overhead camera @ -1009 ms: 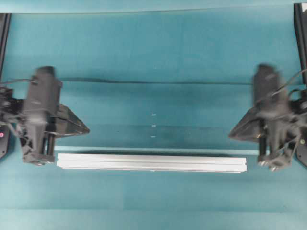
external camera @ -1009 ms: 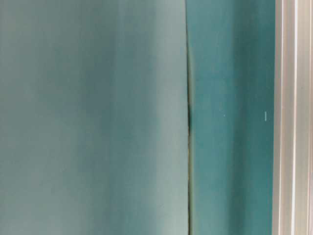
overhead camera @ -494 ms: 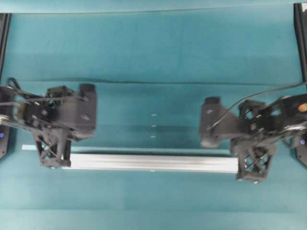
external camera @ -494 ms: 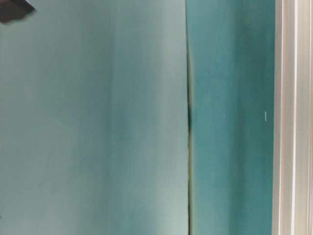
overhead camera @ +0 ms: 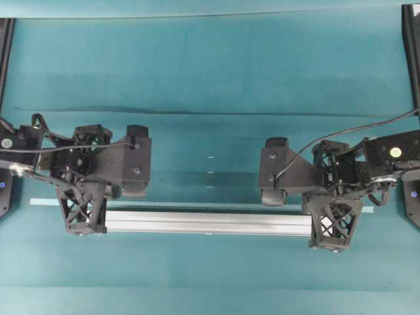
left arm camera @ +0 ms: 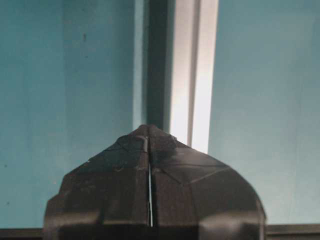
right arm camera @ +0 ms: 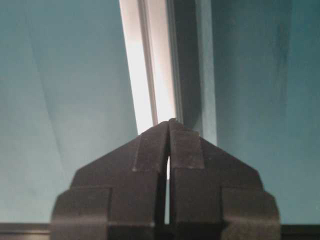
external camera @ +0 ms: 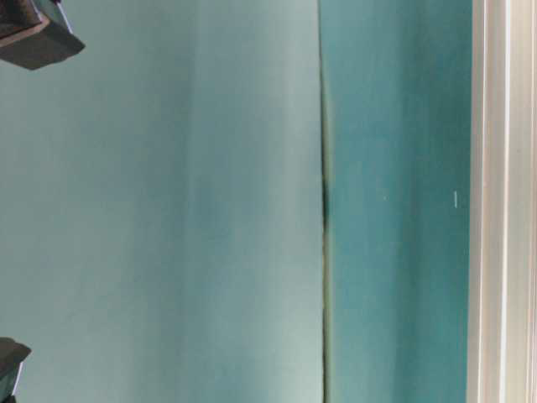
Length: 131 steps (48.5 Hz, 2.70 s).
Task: Lift the metal rail with both hands and move it towards you.
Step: 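Lower both open grippers around the rail near each end, then close both grippers on the silver rail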
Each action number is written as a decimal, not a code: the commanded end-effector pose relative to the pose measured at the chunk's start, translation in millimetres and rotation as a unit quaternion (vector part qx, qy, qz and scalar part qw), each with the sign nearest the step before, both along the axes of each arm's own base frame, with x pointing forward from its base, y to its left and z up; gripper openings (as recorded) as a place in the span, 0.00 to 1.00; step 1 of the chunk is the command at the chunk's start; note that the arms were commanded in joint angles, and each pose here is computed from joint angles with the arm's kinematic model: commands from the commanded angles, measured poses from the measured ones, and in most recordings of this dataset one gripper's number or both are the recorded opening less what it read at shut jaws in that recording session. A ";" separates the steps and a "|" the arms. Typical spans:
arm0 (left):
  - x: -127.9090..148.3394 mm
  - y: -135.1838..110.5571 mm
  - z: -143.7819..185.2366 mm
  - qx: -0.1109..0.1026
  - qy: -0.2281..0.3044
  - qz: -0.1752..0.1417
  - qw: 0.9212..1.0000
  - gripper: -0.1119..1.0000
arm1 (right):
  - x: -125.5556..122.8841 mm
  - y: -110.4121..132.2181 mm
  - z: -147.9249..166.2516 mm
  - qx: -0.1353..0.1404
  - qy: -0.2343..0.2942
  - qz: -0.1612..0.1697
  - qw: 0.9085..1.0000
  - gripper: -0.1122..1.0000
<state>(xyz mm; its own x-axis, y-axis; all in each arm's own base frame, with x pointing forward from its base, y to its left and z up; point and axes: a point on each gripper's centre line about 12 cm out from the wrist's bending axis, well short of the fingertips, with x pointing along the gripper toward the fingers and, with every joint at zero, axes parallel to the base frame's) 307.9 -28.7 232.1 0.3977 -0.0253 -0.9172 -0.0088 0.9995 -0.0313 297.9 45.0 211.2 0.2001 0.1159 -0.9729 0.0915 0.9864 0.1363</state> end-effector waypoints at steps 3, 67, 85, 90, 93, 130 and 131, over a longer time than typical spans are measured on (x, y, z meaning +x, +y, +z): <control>4.1 -9.4 10.2 -0.003 -0.025 -0.012 1.000 0.05 | 4.1 1.0 -1.0 0.000 -0.013 -0.001 1.000 0.21; -1.3 -23.9 -62.8 -0.034 0.017 0.046 0.998 0.99 | -1.1 10.9 -47.5 -0.015 -0.023 0.006 1.000 0.98; 10.7 -26.4 -86.7 -0.037 -0.007 0.038 0.999 0.99 | 6.1 18.0 -70.0 -0.011 -0.045 0.002 0.999 0.98; 11.0 -26.5 -93.8 -0.037 -0.004 0.038 0.999 0.99 | 5.1 18.1 -79.0 -0.014 -0.034 0.004 0.999 0.98; 11.3 -26.5 -97.4 -0.036 -0.001 0.038 0.999 0.99 | 3.4 17.9 -86.8 -0.015 -0.025 0.004 1.000 0.98; 13.2 -27.0 -122.8 -0.032 0.013 0.033 0.999 0.99 | -2.1 15.7 -117.5 -0.017 -0.034 0.000 0.999 0.98; 13.0 -27.0 -123.1 -0.032 0.012 0.034 0.999 0.98 | -1.6 15.3 -117.4 -0.017 -0.035 0.000 0.999 0.98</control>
<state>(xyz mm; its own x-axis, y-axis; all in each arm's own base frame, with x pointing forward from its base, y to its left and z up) 318.9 -54.4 106.7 0.3631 -0.0547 -0.9301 -0.0827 0.9924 -0.0906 294.0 59.5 95.3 0.2598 0.0820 -0.9622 0.0852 0.9906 0.1074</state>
